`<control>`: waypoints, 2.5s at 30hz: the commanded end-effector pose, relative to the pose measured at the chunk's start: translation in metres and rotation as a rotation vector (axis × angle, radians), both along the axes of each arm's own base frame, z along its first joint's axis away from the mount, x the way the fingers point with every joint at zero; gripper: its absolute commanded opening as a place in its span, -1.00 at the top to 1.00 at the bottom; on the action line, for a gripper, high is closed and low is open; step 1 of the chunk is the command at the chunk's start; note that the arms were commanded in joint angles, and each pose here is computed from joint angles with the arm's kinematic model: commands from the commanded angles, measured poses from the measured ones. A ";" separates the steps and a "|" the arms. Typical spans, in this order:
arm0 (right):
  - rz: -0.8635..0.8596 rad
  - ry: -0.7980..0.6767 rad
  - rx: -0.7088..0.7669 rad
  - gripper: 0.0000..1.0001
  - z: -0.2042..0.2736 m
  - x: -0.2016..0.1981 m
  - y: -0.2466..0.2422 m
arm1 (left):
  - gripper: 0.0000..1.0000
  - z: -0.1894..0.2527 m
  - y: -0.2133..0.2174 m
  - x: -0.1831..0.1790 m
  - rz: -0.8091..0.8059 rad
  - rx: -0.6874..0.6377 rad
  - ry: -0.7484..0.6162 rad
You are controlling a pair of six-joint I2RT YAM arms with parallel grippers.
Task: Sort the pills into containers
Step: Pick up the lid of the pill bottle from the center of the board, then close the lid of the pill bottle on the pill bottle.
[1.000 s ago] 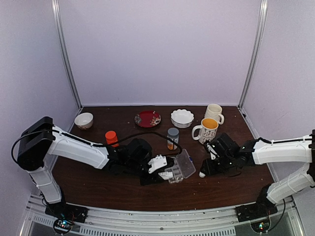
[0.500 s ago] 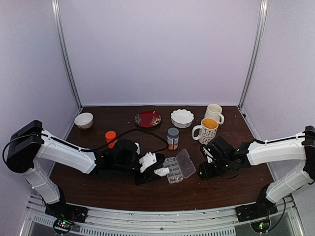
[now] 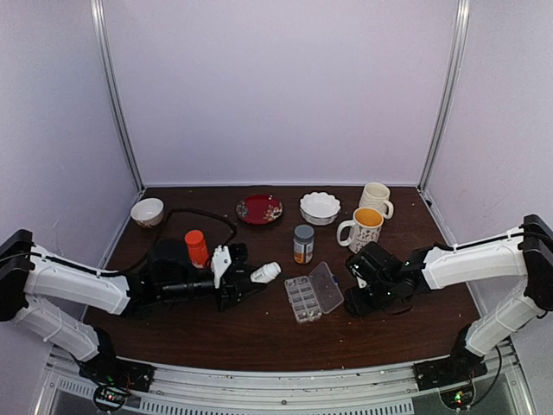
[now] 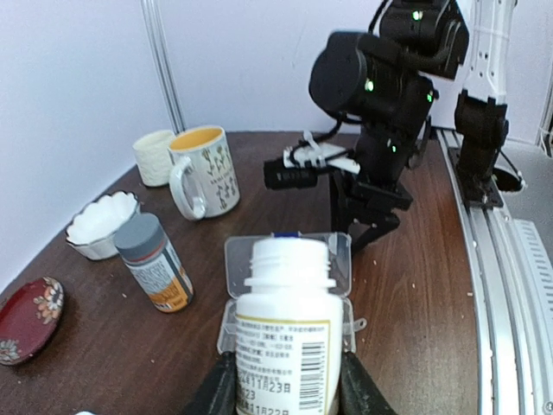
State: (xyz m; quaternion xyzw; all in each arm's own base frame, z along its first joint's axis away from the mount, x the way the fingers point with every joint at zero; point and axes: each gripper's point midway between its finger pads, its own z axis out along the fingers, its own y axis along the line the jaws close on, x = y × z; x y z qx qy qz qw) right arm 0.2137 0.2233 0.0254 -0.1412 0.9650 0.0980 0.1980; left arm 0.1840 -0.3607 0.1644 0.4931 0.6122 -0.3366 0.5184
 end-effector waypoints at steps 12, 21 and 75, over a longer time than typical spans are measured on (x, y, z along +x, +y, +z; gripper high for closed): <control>-0.008 -0.027 -0.090 0.23 0.005 0.010 -0.005 | 1.00 0.111 0.065 0.009 0.145 -0.409 -0.151; 0.003 -0.015 -0.102 0.19 -0.002 0.008 -0.004 | 1.00 0.113 0.066 0.009 0.147 -0.404 -0.156; 0.924 -0.613 0.510 0.64 0.307 -0.036 0.177 | 1.00 0.123 0.004 -0.006 -0.239 -0.229 0.065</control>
